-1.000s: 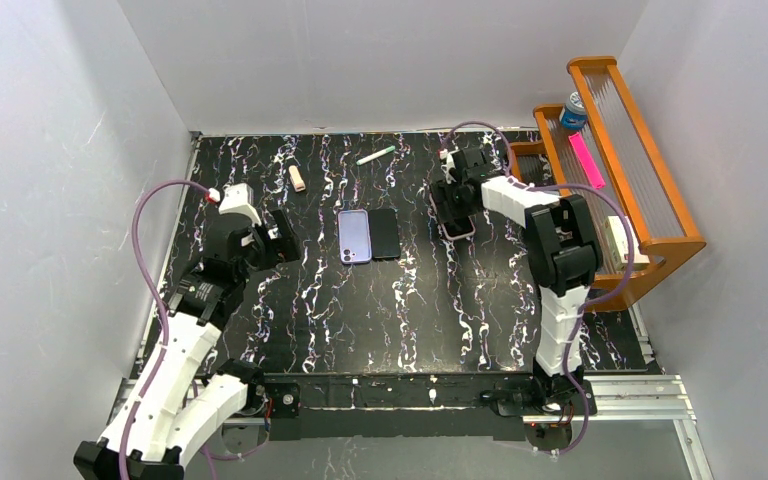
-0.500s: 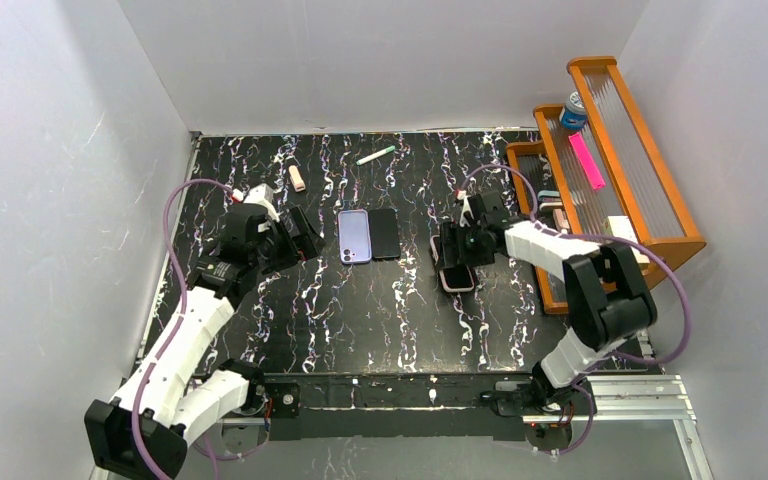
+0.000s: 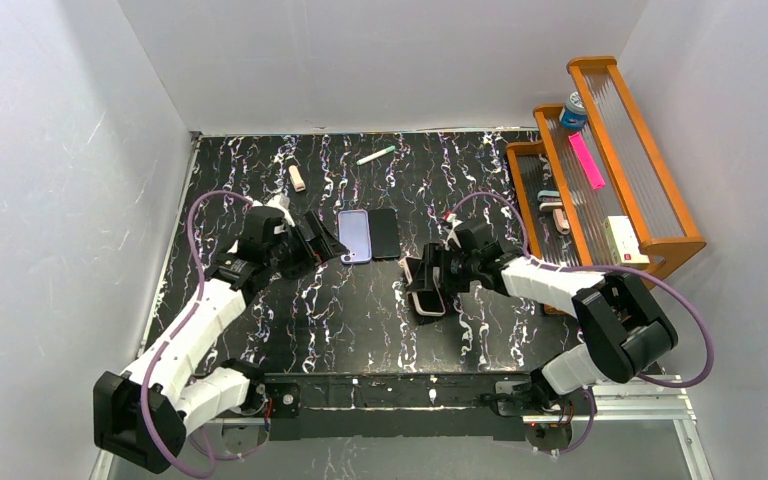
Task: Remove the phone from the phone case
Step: Pick up the phone at the center of the board.
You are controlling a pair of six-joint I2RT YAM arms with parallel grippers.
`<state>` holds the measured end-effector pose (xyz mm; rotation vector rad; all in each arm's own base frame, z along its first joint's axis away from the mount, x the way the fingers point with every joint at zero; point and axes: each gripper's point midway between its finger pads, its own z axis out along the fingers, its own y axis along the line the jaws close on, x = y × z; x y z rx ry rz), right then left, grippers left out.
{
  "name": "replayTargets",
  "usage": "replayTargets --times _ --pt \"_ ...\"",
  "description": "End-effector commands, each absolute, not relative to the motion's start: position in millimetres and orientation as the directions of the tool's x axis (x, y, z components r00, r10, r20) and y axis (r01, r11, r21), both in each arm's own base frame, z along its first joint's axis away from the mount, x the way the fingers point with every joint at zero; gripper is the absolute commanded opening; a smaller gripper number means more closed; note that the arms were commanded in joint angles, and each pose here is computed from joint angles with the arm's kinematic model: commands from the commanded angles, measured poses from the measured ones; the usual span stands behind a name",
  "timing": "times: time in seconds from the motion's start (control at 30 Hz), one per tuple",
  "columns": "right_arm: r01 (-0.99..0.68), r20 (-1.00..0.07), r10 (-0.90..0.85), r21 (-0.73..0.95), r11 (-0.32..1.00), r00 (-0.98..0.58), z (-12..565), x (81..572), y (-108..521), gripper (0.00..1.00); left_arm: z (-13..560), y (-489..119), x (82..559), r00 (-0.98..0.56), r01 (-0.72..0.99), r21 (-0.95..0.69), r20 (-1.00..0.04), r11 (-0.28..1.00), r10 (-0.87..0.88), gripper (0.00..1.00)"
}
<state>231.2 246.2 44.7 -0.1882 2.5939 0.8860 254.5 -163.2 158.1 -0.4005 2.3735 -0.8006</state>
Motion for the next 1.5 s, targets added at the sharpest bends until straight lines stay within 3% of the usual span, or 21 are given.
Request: replayTargets --times 0.0,0.33,1.03,1.2,1.47 --pt "-0.33 -0.49 0.068 0.677 0.658 -0.869 90 236 290 0.01 148 -182 247 -0.805 -0.12 -0.659 -0.372 0.742 -0.461 0.97" --pt "-0.406 -0.529 0.05 0.705 0.581 -0.847 101 217 324 0.01 121 -215 244 -0.83 -0.177 -0.64 -0.311 0.748 -0.462 0.94" --pt "-0.59 -0.667 0.022 0.673 0.445 -0.745 135 211 347 0.01 104 -261 260 -0.856 -0.204 -0.695 -0.214 0.689 -0.47 0.72" --pt "-0.643 -0.705 0.0 0.646 0.411 -0.709 143 209 351 0.01 102 -264 261 -0.857 -0.205 -0.704 -0.206 0.68 -0.472 0.58" --pt "-0.695 -0.743 -0.034 0.606 0.387 -0.668 147 210 354 0.01 107 -267 260 -0.857 -0.184 -0.728 -0.21 0.66 -0.47 0.21"
